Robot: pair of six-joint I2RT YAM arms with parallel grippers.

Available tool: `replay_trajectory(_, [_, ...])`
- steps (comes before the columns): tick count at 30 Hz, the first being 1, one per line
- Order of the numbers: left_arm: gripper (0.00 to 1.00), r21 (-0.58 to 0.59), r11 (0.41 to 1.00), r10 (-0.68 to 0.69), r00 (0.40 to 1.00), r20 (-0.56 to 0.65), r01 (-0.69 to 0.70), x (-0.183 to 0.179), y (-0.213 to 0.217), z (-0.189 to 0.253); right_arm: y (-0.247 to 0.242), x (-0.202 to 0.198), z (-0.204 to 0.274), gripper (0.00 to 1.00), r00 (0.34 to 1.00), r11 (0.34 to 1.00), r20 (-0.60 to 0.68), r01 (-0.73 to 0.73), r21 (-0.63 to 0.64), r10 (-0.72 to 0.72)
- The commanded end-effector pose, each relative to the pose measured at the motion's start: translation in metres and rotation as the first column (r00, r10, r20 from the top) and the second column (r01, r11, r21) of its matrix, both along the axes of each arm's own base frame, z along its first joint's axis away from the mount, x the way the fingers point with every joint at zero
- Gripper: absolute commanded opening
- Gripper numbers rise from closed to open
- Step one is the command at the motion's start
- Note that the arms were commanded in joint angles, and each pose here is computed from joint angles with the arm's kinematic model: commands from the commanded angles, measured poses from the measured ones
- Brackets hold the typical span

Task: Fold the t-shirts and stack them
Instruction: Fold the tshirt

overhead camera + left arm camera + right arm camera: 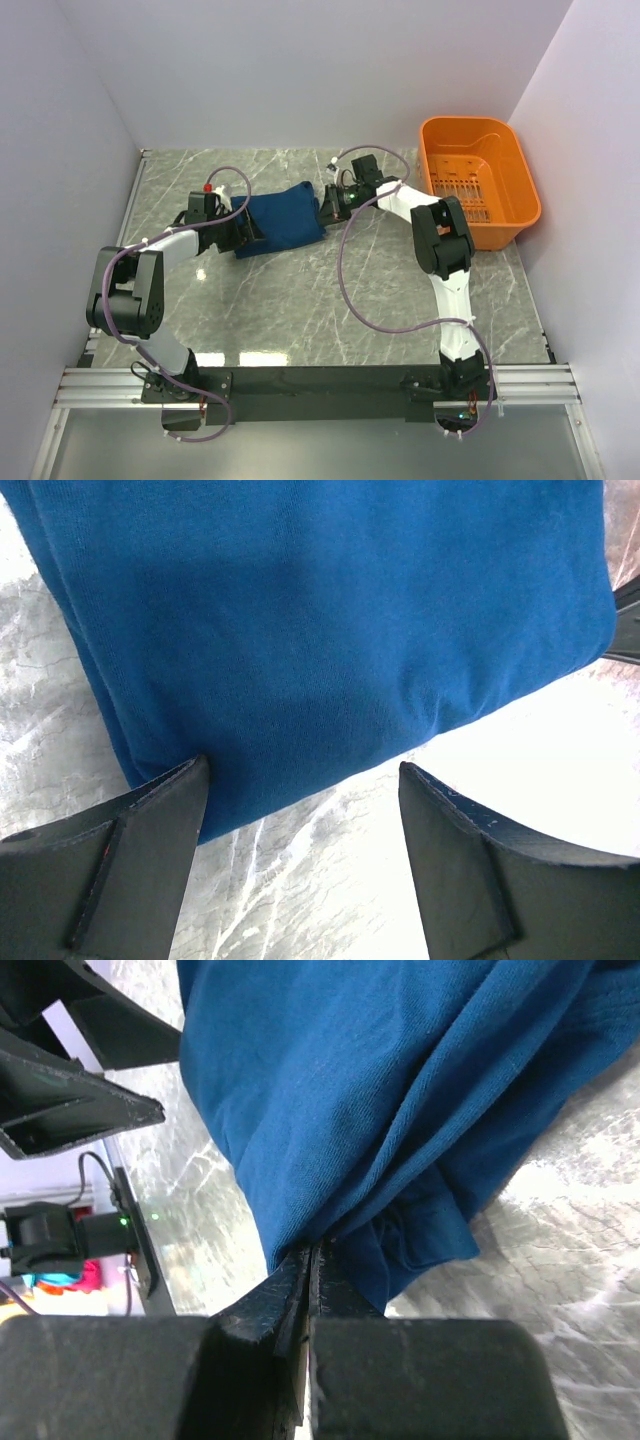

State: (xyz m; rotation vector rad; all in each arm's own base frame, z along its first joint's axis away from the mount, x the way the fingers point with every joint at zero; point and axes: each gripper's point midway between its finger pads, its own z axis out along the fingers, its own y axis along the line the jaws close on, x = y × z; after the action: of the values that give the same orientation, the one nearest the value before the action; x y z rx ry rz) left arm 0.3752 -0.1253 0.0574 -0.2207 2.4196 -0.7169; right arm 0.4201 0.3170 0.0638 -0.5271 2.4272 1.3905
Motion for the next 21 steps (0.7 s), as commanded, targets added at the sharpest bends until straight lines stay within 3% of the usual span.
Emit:
replay_trajectory(1, [0.81, -0.025, 0.999, -0.042, 0.997, 0.058, 0.044, 0.009, -0.01, 0.015, 0.008, 0.001, 0.007, 0.0, 1.0, 0.999, -0.003, 0.02, 0.025, -0.02])
replay_trajectory(9, [0.81, -0.033, 0.998, -0.047, 0.997, 0.056, 0.048, 0.009, -0.011, 0.015, 0.02, 0.005, -0.021, 0.07, 0.999, 0.994, 0.016, 0.042, -0.104, -0.04])
replay_trajectory(16, [0.81, -0.033, 0.998, -0.05, 0.997, 0.056, 0.052, 0.009, -0.013, 0.015, -0.001, 0.017, -0.012, 0.32, 0.995, 0.985, 0.084, 0.064, -0.158, -0.051])
replay_trajectory(17, [0.81, -0.033, 0.998, -0.053, 0.997, 0.056, 0.055, 0.009, -0.013, 0.015, -0.005, 0.021, -0.007, 0.4, 0.993, 0.985, 0.102, 0.071, -0.16, -0.055])
replay_trajectory(21, [0.82, -0.028, 0.998, -0.054, 0.996, 0.065, 0.056, 0.01, -0.013, 0.017, -0.029, 0.037, 0.012, 0.5, 0.982, 0.975, 0.174, 0.111, -0.192, -0.078])
